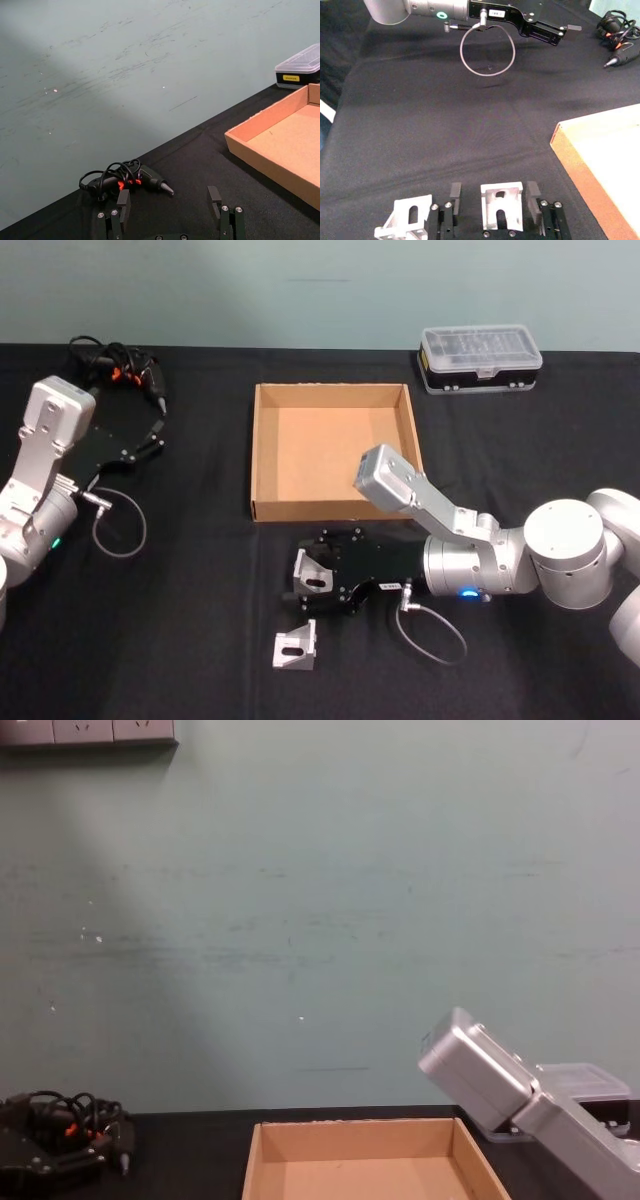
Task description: Use one hand to pick up the angle iron from the table and place it into the box.
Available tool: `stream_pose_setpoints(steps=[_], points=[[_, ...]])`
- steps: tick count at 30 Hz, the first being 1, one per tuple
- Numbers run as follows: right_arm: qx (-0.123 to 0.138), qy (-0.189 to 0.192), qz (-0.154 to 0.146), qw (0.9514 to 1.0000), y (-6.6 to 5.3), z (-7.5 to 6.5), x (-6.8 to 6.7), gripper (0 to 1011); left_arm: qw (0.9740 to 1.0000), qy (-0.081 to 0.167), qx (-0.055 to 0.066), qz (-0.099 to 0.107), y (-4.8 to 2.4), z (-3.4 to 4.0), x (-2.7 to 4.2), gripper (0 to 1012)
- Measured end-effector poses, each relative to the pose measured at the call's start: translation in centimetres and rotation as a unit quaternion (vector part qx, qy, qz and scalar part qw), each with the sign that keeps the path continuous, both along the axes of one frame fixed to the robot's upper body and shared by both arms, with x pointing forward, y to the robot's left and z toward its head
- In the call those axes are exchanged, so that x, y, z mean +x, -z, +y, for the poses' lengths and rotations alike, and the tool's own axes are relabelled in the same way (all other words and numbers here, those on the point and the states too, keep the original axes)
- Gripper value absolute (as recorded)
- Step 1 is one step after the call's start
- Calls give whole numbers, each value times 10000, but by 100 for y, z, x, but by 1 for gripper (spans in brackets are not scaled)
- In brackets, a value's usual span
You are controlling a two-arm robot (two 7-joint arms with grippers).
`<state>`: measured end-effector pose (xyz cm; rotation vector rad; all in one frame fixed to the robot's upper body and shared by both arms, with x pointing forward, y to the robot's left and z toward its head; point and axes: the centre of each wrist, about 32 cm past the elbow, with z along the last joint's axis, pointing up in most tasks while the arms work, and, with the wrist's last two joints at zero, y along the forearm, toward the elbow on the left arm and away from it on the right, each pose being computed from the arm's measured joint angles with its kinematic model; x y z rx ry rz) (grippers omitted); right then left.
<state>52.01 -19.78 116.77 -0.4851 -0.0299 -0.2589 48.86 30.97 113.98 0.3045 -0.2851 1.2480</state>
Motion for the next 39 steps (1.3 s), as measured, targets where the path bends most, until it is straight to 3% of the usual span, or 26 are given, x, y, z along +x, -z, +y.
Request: stream_pose_setpoints(steps=[12, 24, 29, 34, 39], points=[[29, -16, -23, 10000, 1, 3, -4, 473, 10000, 0, 0, 0, 0, 0, 0, 1000], [66, -79, -31, 9999, -6, 42, -32, 468, 10000, 0, 0, 0, 0, 0, 0, 1000], [226, -37, -190, 9996, -144, 43, -24, 469, 10000, 0, 0, 0, 0, 0, 0, 1000], [473, 199, -730, 9960, -491, -14, 80, 469, 10000, 0, 0, 0, 0, 0, 0, 1000], [546, 468, -1041, 9920, -656, -75, 211, 468, 10000, 0, 0, 0, 0, 0, 0, 1000]])
